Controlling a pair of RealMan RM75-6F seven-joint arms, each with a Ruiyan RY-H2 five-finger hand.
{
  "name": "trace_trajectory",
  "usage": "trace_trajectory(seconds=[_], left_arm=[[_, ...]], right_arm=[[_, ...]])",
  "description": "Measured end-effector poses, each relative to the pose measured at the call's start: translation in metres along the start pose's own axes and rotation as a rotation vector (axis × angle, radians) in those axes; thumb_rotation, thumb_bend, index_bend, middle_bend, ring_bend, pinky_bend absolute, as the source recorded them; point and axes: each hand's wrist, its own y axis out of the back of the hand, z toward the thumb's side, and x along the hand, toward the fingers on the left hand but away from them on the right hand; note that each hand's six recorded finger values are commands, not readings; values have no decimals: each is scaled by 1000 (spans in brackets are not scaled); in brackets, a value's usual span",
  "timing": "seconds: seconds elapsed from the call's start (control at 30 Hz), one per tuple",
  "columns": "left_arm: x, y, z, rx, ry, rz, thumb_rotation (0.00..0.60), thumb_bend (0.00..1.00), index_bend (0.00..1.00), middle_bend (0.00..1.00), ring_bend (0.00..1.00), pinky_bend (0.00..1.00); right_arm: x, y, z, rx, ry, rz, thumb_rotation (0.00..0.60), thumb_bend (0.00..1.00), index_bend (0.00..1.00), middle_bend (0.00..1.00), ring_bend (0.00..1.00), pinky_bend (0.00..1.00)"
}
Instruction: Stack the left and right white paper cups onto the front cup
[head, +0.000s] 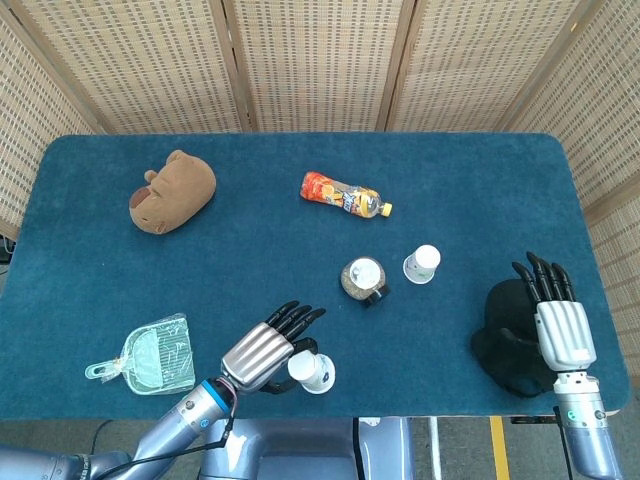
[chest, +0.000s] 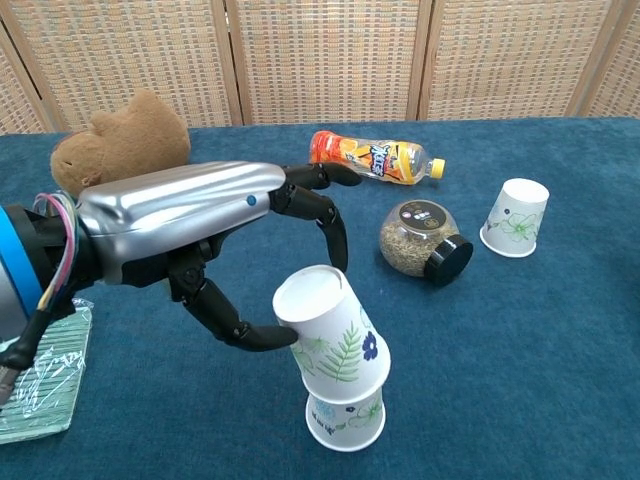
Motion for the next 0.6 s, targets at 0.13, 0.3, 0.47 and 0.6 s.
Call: trace_trajectory(seconds=[0.13, 0.3, 0.47, 0.6], left_arm=[[0, 0, -1, 15, 8, 4, 600, 220, 323, 0, 0, 0], [-4, 4, -6, 20, 28, 26, 600, 218, 286, 0, 0, 0], [-12, 11, -14, 12, 50, 65, 600, 218, 275, 0, 0, 0], [-16, 11, -23, 8, 69, 65, 600, 218, 275, 0, 0, 0]], right_arm=[[0, 0, 0, 0, -1, 0, 600, 80, 137, 0, 0, 0], [0, 1, 0, -1, 1, 0, 600, 80, 137, 0, 0, 0], [0, 0, 0, -1, 1, 1, 600, 80, 138, 0, 0, 0], [0, -1, 1, 2, 4, 5, 600, 80, 137, 0, 0, 0]])
